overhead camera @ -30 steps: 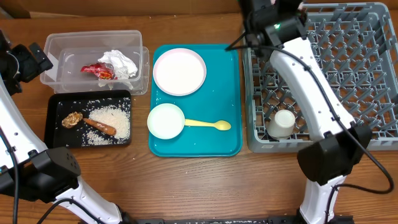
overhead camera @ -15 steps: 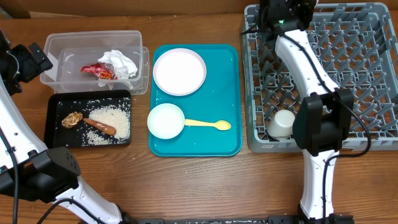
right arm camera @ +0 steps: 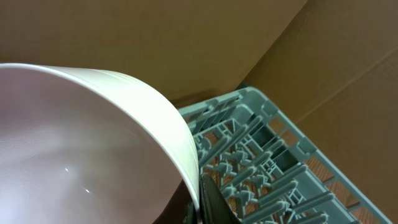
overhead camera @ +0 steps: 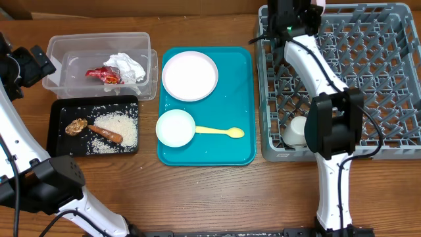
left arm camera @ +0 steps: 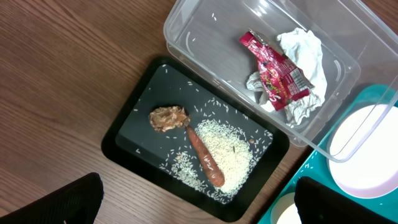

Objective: Sort waste into correct bins and load items into the dishwasher
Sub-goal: 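Carry the pink bowl to the back of the rack and set it upright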

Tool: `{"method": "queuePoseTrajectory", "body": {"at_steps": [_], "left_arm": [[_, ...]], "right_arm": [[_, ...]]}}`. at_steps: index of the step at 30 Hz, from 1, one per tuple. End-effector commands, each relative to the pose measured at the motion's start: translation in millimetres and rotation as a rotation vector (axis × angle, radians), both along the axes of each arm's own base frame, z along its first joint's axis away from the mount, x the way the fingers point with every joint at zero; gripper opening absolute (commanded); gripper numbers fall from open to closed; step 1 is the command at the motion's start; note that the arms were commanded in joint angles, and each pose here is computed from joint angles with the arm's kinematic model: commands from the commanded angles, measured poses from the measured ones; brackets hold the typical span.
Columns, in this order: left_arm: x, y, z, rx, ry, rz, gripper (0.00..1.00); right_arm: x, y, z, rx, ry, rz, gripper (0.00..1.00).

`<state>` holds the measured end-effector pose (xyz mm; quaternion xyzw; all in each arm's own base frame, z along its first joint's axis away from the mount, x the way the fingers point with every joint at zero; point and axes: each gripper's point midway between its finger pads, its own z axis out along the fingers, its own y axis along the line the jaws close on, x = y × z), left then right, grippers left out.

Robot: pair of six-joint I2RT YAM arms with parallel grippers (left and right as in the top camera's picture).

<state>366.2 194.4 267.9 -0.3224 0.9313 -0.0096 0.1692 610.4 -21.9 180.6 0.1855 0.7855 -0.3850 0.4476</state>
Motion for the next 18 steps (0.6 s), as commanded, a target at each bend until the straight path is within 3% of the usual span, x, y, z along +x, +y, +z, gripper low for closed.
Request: {"method": "queuePoseTrajectory", "body": {"at_steps": [1, 11, 18], "left_arm": [[1.5, 2.9, 3.1, 0.011, -0.009, 0.007, 1.0], [1.5, 2.9, 3.1, 0.011, -0.009, 0.007, 1.0], [1.5, 2.9, 3.1, 0.011, -0.009, 0.007, 1.0]], "right_arm": [[-0.1, -13.4, -16.7, -0.011, 0.019, -0.029, 0.04], [-0.2, -22.1, -14.7, -0.045, -0.038, -0.093, 0.04], [-4.5, -8.1, -35.4, -0.031, 0.089, -0.024, 0.04]]}}
